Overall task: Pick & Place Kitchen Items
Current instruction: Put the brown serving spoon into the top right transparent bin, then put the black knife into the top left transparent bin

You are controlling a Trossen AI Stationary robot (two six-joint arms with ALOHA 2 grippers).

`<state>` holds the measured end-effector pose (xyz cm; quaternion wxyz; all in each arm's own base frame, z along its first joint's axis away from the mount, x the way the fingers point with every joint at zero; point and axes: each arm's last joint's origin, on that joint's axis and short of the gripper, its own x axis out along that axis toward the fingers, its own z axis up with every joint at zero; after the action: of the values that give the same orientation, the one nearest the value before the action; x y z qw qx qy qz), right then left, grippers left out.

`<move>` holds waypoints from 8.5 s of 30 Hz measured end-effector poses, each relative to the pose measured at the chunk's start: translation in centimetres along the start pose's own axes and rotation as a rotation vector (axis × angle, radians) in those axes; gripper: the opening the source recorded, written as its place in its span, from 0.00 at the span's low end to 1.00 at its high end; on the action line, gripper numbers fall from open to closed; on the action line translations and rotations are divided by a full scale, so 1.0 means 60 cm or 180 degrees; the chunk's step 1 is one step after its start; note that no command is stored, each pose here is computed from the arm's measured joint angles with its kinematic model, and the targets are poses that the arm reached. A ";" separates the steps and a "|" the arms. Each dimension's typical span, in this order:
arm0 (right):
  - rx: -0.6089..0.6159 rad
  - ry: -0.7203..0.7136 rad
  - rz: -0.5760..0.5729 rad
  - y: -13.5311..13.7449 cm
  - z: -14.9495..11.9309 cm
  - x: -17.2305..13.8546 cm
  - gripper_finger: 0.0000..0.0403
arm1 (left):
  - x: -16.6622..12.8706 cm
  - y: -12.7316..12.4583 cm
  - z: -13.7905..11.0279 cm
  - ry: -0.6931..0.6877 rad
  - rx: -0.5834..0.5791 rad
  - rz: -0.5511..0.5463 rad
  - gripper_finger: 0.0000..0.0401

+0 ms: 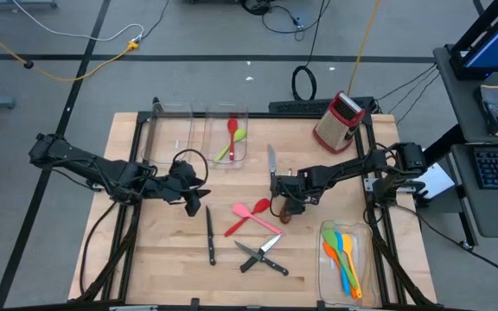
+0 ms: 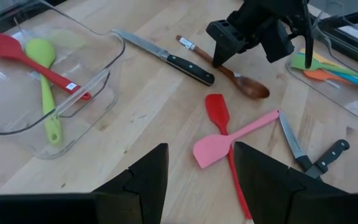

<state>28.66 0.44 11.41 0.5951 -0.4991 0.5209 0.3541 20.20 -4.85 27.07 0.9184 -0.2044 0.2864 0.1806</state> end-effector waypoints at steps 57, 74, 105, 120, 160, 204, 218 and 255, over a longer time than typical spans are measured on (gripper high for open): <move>0.3248 -0.4881 -0.0953 -0.043 0.014 -0.350 0.04 | 0.042 -0.051 0.070 -0.1131 -0.0329 -0.0891 0.46; 0.3859 -0.5148 -0.0117 -0.074 0.024 -0.309 0.04 | 0.136 -0.102 0.074 -0.1435 -0.0427 -0.2098 0.46; 0.4159 -0.5616 -0.0178 -0.114 0.018 -0.273 0.04 | 0.140 -0.118 0.081 -0.1252 -0.0351 -0.2177 0.46; 0.4145 -0.5617 -0.0296 -0.117 0.008 -0.273 0.06 | 0.145 -0.109 0.087 -0.1148 -0.0264 -0.2319 0.06; 0.4412 -0.4517 -0.0239 -0.060 -0.020 -0.299 0.40 | 0.104 0.134 0.135 -0.0342 -0.1427 0.0003 0.02; 0.3146 -0.3814 -0.1549 0.061 -0.083 -0.399 0.38 | 0.250 0.248 0.210 0.1283 -0.1806 0.1077 0.02; 0.3178 -0.3731 -0.1462 0.063 -0.083 -0.393 0.38 | 0.239 0.275 0.206 0.1514 -0.1235 0.1184 0.02; 0.3269 -0.3759 -0.1419 0.063 -0.083 -0.393 0.39 | 0.300 0.302 0.173 0.1890 -0.1079 0.0959 0.36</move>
<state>18.89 -1.08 33.71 0.9829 0.0132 0.1069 0.1491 30.62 19.43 19.14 0.7116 -0.3526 0.5333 0.2915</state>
